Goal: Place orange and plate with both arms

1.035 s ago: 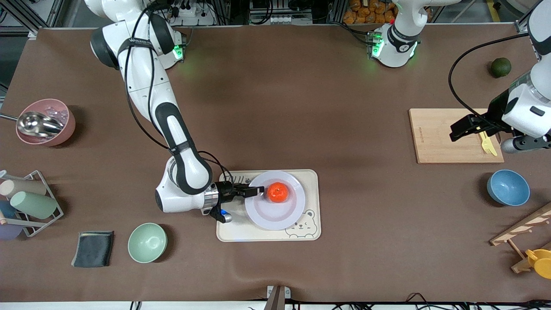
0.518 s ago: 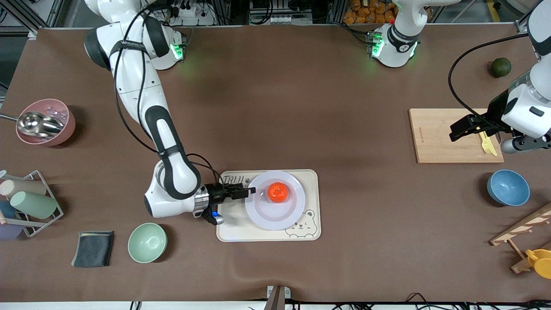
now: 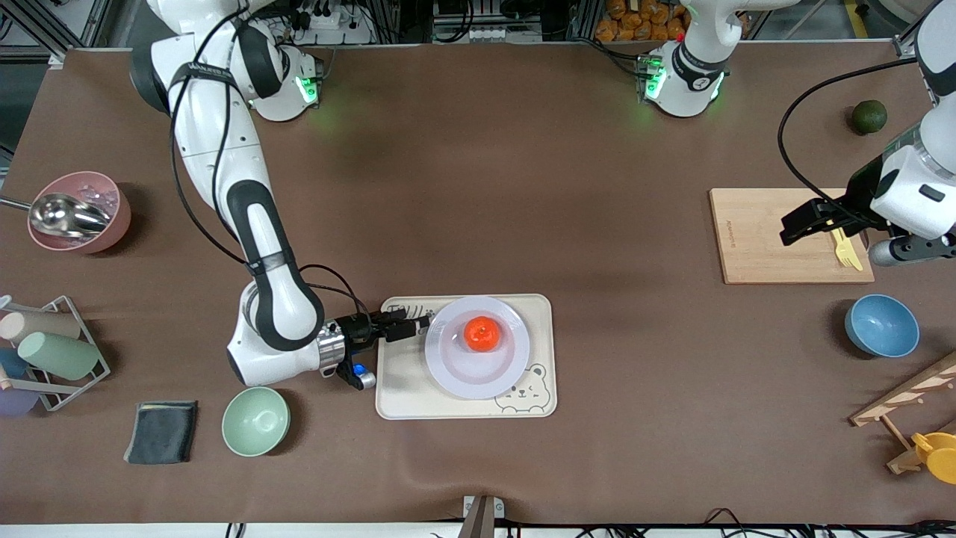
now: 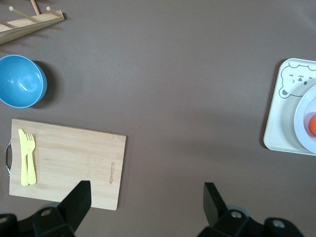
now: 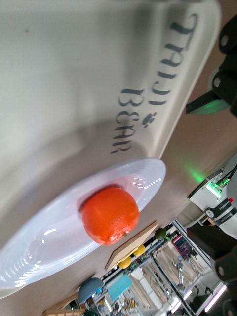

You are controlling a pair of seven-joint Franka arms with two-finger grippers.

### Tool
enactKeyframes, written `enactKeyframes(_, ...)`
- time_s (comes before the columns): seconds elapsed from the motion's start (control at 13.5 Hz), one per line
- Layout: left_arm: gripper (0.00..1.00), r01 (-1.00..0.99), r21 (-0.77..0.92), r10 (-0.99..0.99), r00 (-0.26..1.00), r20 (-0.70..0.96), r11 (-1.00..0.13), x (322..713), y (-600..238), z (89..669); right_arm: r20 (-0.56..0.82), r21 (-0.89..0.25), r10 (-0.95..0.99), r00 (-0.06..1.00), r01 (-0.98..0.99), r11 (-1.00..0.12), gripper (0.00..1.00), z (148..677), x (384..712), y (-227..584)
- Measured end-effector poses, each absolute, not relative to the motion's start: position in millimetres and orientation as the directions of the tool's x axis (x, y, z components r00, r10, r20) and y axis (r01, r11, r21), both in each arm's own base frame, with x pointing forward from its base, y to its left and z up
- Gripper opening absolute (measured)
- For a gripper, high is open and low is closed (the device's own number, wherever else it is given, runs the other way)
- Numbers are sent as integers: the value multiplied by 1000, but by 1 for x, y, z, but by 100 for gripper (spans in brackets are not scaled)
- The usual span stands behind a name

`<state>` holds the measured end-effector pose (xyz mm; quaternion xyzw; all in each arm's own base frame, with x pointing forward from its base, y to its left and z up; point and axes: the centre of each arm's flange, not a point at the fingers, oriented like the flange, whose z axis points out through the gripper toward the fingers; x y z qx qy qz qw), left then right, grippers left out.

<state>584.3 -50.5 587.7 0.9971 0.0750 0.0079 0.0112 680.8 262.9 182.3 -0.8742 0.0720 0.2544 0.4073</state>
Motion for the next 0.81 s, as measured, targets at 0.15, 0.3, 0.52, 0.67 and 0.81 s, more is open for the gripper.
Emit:
enactKeyframes(0.15,100,149,26,150,988,23,-988,584,-51,592,-524,-635,113,844,-298,-712,100,216,679,251)
enactKeyframes(0.3,100,149,26,150,988,26,-988,584,-51,594,-543,-576,132,829,-253,-777,100,242,679,214)
enactKeyframes(0.52,100,150,27,151,988,30,-988,584,-50,596,-544,-478,141,827,-168,-862,100,284,675,177)
enactKeyframes(0.67,100,150,28,151,988,34,-988,583,-50,598,-556,-400,129,821,-128,-908,100,305,668,152)
enactKeyframes(0.81,100,150,28,151,988,36,-988,583,-50,599,-549,-309,103,829,-88,-947,100,336,661,118)
